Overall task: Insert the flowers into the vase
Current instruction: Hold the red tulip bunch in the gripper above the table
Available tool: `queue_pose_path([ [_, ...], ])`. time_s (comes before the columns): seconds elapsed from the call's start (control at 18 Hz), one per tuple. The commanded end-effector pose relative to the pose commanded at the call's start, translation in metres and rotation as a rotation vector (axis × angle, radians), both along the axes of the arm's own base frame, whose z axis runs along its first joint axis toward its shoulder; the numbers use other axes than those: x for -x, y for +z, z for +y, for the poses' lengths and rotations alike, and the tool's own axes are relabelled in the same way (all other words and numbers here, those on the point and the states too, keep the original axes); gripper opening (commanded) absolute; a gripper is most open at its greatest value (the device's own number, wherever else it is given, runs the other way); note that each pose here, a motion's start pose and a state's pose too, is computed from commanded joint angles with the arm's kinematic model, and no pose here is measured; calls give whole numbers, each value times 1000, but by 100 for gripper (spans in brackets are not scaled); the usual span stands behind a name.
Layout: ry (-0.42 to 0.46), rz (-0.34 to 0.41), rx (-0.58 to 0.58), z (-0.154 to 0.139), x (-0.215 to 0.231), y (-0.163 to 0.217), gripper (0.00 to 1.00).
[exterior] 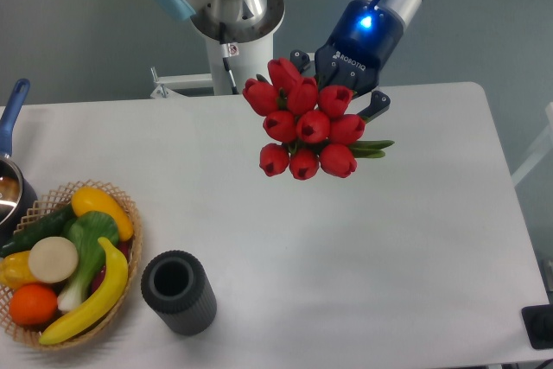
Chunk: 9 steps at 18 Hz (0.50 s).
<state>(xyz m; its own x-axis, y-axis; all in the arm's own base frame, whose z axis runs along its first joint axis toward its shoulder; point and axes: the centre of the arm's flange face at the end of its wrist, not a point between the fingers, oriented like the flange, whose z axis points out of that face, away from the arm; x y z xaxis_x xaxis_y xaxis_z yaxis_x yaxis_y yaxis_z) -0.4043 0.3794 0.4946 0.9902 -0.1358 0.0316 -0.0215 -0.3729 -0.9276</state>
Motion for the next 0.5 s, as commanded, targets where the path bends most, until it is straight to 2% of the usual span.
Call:
queue_pose_path([
  [0.5, 6, -23, -4, 1, -1, 3, 34],
])
